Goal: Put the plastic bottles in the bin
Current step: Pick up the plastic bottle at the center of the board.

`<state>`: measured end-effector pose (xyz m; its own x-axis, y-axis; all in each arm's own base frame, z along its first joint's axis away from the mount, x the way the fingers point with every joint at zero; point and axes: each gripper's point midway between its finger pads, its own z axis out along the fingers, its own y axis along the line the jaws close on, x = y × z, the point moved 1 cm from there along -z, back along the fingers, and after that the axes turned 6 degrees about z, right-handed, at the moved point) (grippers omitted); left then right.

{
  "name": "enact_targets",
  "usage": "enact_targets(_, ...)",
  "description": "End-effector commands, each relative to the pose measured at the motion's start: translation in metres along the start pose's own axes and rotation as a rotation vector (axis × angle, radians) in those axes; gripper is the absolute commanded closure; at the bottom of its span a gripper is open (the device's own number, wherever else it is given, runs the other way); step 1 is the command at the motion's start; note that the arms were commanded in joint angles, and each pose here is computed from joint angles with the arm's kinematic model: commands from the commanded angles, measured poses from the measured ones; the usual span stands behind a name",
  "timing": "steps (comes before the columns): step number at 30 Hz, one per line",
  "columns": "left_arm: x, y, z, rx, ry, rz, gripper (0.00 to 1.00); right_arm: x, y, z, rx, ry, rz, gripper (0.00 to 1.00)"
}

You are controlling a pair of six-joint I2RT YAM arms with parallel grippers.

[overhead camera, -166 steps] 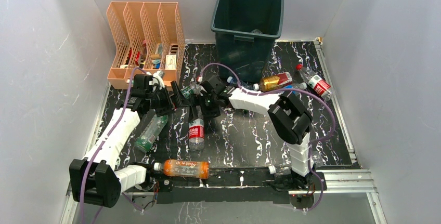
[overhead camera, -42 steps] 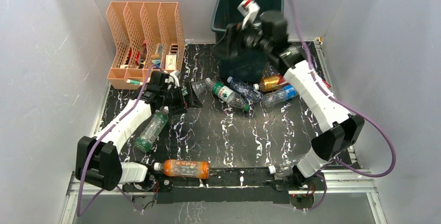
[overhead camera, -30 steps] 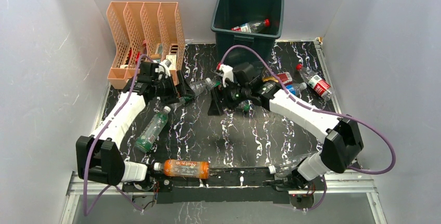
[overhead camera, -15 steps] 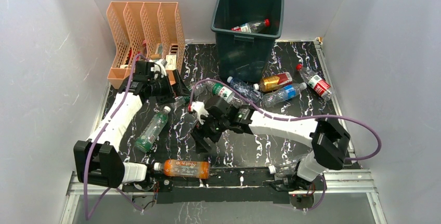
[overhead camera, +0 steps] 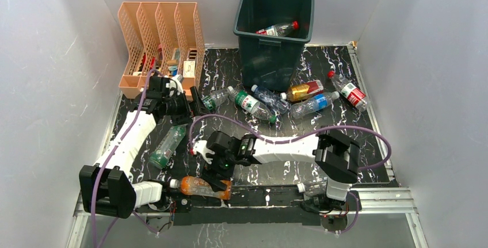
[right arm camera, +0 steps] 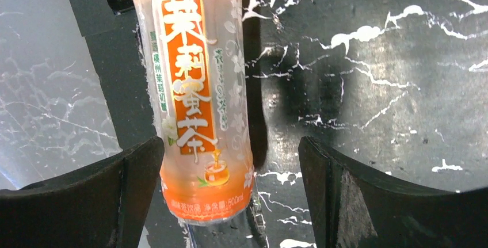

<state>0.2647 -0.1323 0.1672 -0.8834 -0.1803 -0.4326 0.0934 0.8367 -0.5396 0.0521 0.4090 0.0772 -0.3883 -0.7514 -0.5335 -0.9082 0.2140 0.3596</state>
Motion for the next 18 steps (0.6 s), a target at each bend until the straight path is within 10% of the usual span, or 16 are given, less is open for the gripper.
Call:
enact_targets(1, 0.007, -0.002, -0.008, 0.015, -0.004, 0.000, 0.02, -0.021, 0.002, 0.006, 0.037, -0.042, -0.081, 0.02)
enact_targets(18, 0.011, -0.001, -0.009, 0.018, -0.004, -0.003, 0.02, 0.001, 0.015, 0.026, 0.029, 0.024, -0.108, 0.02)
